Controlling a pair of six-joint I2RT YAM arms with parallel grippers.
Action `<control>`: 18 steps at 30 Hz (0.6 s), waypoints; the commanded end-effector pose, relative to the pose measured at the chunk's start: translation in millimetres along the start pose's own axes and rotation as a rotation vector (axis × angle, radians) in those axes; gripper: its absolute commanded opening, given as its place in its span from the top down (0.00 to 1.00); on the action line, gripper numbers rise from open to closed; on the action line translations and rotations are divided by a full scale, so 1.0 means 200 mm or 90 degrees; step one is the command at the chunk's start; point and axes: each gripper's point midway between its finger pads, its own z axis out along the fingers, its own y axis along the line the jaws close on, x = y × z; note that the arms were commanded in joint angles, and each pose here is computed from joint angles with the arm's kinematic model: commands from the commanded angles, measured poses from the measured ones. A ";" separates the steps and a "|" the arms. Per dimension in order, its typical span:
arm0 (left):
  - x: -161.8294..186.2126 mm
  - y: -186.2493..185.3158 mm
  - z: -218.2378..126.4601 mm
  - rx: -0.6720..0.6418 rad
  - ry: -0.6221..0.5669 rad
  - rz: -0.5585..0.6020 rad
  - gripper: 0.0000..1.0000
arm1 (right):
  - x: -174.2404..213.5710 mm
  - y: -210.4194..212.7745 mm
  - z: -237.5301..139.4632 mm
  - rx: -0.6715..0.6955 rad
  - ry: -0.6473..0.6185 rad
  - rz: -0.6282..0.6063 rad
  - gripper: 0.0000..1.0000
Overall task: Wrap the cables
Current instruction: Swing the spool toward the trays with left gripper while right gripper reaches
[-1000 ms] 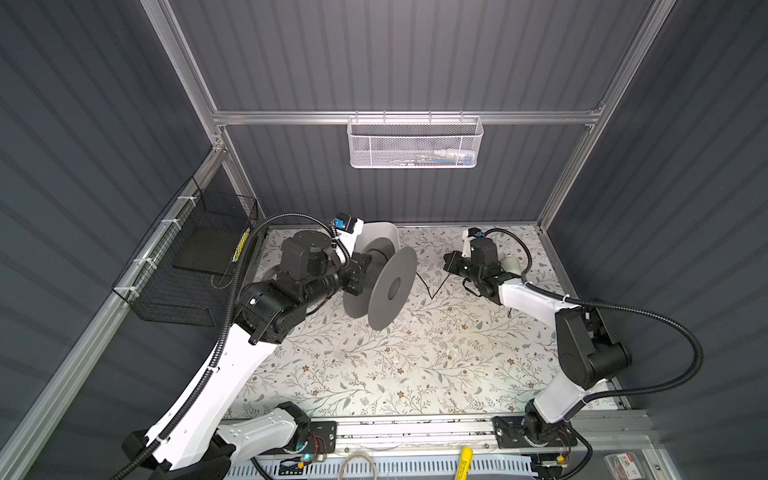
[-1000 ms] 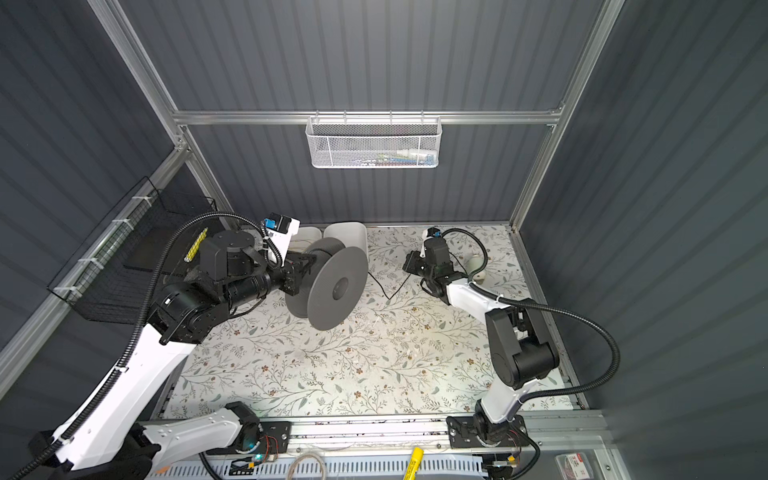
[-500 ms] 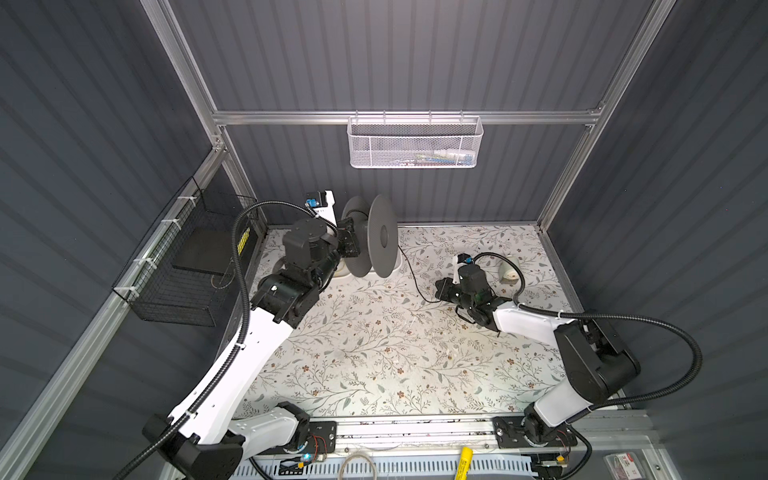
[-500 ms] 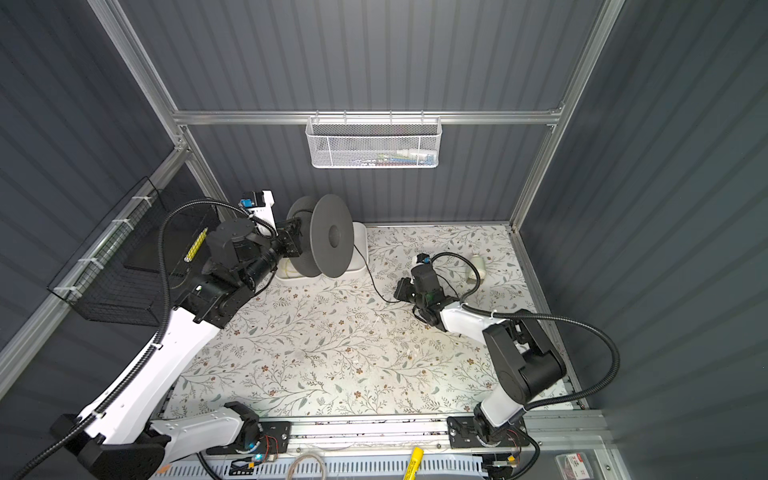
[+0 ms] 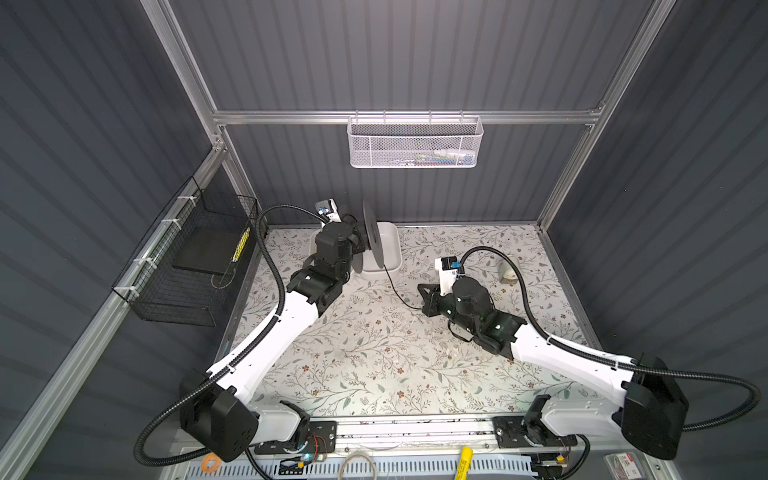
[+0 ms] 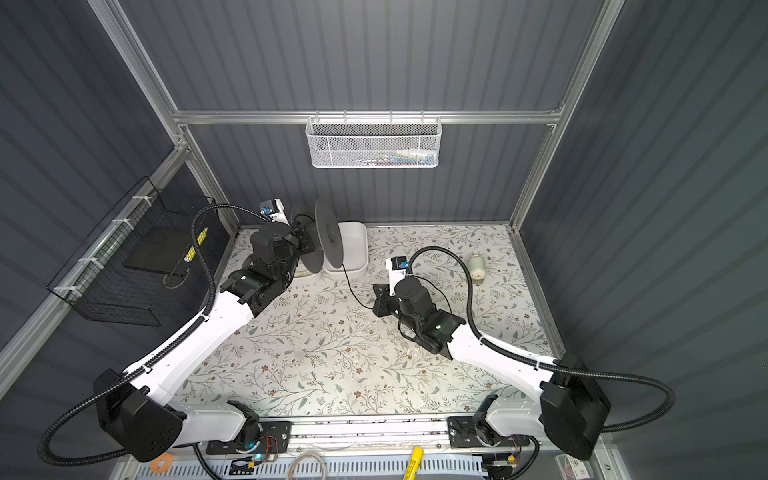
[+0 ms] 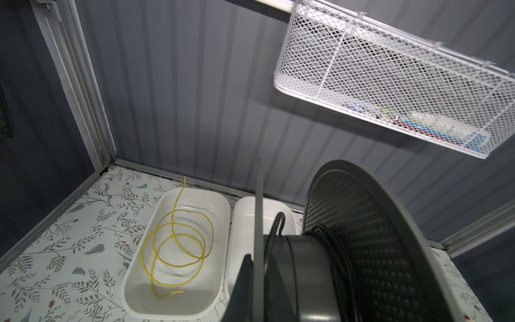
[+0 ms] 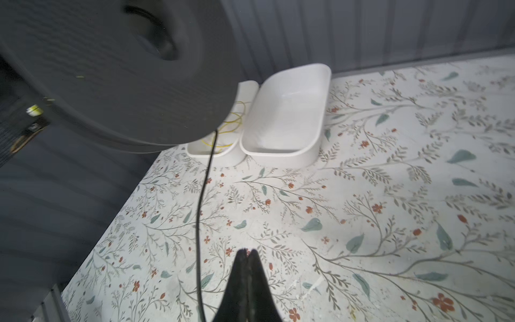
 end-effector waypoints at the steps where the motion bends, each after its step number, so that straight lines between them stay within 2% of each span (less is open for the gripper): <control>1: -0.07 0.04 0.04 -0.046 -0.048 -0.008 1.00 | -0.09 0.14 -0.07 -0.021 -0.019 -0.054 1.00; 6: 0.05 0.05 0.08 -0.055 -0.020 0.001 1.00 | -0.13 0.38 -0.09 -0.099 -0.013 -0.075 1.00; 9: 0.12 0.00 0.08 -0.024 0.010 0.015 1.00 | -0.19 0.46 -0.09 -0.130 -0.017 -0.081 1.00; 18: 0.43 -0.12 -0.01 0.062 0.139 0.138 1.00 | -0.46 0.57 -0.06 -0.169 -0.032 -0.123 1.00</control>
